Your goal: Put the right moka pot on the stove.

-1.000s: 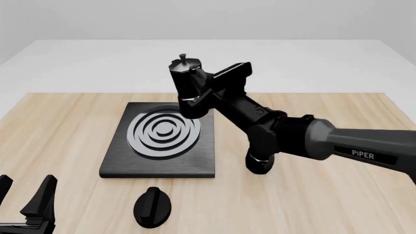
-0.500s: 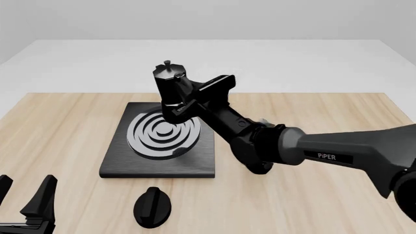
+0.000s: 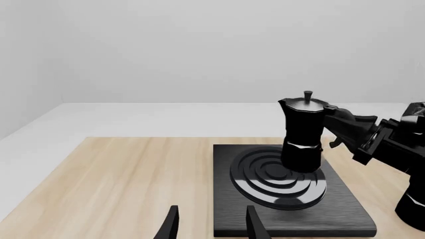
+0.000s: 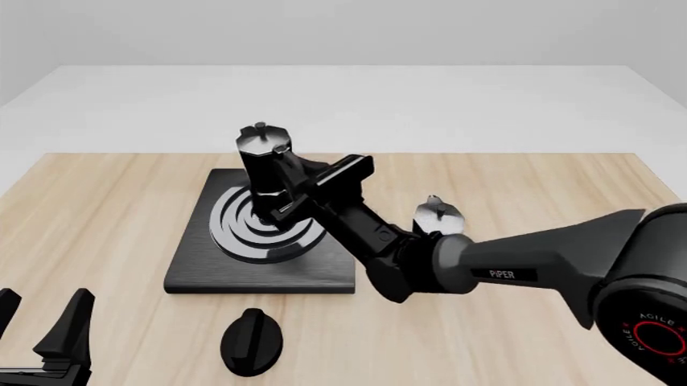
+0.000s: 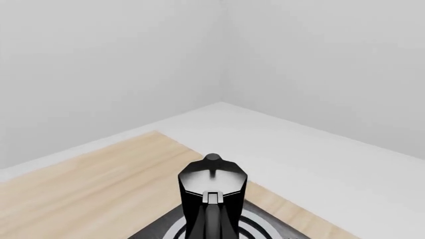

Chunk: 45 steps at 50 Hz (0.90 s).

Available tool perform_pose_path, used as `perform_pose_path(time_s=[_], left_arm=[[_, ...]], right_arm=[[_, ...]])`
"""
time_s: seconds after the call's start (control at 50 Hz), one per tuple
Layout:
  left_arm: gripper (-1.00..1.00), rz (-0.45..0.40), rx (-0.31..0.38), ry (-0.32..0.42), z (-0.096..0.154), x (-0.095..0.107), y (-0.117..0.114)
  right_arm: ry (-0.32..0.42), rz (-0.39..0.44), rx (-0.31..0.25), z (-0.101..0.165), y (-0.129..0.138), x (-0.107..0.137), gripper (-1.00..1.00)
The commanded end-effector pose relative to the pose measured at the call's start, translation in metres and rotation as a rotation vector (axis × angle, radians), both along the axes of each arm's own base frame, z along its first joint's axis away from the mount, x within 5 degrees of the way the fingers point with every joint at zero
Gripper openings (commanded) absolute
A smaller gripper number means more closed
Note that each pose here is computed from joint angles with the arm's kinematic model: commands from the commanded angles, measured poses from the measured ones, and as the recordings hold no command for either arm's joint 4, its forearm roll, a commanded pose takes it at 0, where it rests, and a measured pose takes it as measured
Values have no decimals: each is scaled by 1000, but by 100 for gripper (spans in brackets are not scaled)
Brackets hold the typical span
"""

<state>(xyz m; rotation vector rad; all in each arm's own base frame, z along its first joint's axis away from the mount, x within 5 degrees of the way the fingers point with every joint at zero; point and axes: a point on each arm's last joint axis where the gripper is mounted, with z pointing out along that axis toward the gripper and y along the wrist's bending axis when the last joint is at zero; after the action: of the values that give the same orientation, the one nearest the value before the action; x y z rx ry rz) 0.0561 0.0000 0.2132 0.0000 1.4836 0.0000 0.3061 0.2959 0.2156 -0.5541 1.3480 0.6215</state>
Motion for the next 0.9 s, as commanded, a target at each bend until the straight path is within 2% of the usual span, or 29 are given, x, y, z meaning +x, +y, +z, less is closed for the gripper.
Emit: perform_pose_path(time_s=[0.02, 0.24, 0.46, 0.74, 0.9], left_arm=[[100, 0, 0, 0, 0, 0, 0], [100, 0, 0, 0, 0, 0, 0], [100, 0, 0, 0, 0, 0, 0], [100, 0, 0, 0, 0, 0, 0], [100, 0, 0, 0, 0, 0, 0]], right_arm=[[-45, 25, 43, 0, 8, -7, -100], [-33, 35, 33, -15, 17, -4, -100], [-17, 27, 16, -36, 28, 11, -100], [11, 13, 5, -53, 31, 25, -100], [23, 0, 7, -54, 25, 28, -100]])
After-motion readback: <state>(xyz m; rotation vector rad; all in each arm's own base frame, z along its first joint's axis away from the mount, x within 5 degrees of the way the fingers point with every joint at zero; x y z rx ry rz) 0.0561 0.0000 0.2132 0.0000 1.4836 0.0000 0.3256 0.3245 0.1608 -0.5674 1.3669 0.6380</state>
